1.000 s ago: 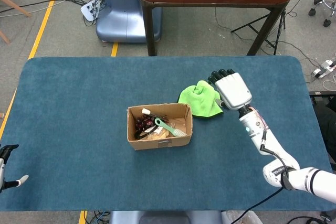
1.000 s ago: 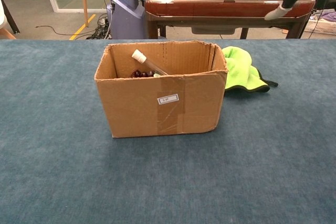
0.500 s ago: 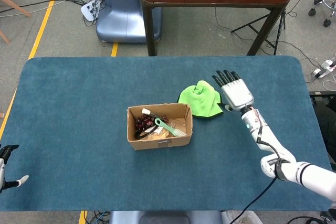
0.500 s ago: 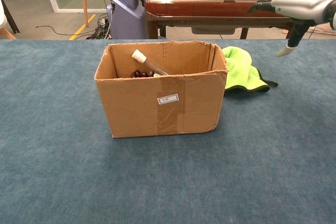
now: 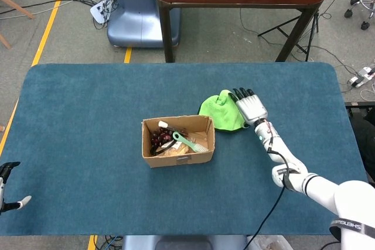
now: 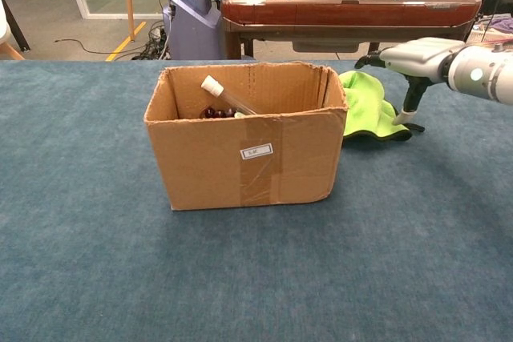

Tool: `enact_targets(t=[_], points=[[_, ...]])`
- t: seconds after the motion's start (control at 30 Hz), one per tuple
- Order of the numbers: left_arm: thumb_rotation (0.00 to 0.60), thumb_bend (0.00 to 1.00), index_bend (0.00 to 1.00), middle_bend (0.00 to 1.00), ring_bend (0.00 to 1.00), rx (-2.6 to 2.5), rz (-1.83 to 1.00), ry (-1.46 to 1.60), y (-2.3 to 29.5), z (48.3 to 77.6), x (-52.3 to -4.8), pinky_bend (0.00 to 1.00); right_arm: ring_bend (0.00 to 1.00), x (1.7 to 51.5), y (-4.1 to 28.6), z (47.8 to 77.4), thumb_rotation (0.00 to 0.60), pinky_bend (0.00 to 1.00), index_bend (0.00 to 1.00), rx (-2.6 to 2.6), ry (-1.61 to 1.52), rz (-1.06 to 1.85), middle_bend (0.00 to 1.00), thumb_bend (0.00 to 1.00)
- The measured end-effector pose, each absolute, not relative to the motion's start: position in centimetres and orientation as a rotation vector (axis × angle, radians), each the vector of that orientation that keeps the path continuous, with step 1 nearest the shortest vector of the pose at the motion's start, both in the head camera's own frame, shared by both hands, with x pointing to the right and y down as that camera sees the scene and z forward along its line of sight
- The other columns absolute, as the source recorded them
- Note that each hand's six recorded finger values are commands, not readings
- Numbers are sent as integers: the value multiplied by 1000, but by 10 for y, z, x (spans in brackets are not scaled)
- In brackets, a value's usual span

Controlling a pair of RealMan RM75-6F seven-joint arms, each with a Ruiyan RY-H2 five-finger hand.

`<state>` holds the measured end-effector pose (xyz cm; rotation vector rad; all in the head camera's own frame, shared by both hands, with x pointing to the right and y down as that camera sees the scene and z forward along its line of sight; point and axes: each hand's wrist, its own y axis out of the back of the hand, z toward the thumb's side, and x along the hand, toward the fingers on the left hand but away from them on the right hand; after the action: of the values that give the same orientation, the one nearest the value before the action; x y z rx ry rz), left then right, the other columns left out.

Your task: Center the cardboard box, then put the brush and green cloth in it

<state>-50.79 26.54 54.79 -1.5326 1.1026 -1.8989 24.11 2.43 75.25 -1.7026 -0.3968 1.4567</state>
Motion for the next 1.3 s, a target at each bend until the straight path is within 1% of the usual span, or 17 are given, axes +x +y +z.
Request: enact_targets(t=[0.13,0.2,0.27,0.33,0.37,0.47,0.53,0.57,0.63,0.67,0.73,0.83,0.9,1.0,1.13,1.3], points=[[600,110,184,166,43,-1534,-1893,1115,264,546,-508,230,0,232,21,762,600,131,70,-1715,-439,1451,57,0],[600,110,184,166,43,-1556,-1882,1159,263,545,-503,230,0,229,20,765,600,154,89,-1711,-456,1446,71,0],[600,110,183,166,43,-1574,-1873,1191,263,547,-498,230,8,225,19,769,600,200,110,-1711,-476,1441,90,4],[600,110,183,166,44,-1560,-1876,1180,263,547,-499,230,42,221,19,772,600,264,139,-1714,-494,1435,116,50],[600,110,183,166,44,-1551,-1879,1169,263,548,-501,230,70,219,19,774,600,297,164,-1715,-501,1432,134,91],[600,110,183,166,44,-1541,-1881,1154,263,547,-503,230,174,217,19,777,600,393,267,-1721,-521,1426,219,189],[600,110,184,166,44,-1541,-1881,1147,264,546,-504,230,298,216,19,779,600,496,307,-1725,-530,1424,345,268],[600,110,184,166,44,-1540,-1881,1145,264,546,-504,230,339,216,19,779,600,526,321,-1728,-535,1422,384,291],[600,110,184,166,44,-1540,-1884,1138,265,546,-505,230,464,215,19,779,600,629,406,-1735,-548,1414,500,371],[600,110,184,166,44,-1540,-1884,1136,265,546,-505,230,503,215,19,779,600,660,440,-1736,-556,1408,535,396],[600,110,183,166,44,-1539,-1884,1133,264,545,-506,230,622,216,17,777,600,758,539,-1735,-581,1391,641,469],[600,110,183,166,44,-1538,-1887,1127,265,546,-507,231,717,218,13,771,600,848,624,-1727,-627,1357,721,526],[600,110,183,166,44,-1538,-1889,1123,265,546,-507,231,758,220,10,765,600,885,659,-1719,-657,1333,756,555],[600,110,184,166,43,-1536,-1890,1121,265,546,-507,231,787,223,2,752,600,909,680,-1695,-713,1282,783,588],[600,110,184,166,43,-1535,-1889,1114,265,546,-507,232,802,223,-12,724,600,921,696,-1664,-807,1185,801,617],[600,110,183,166,43,-1534,-1889,1110,265,547,-506,235,805,214,-19,694,600,922,697,-1684,-883,1079,803,618]])
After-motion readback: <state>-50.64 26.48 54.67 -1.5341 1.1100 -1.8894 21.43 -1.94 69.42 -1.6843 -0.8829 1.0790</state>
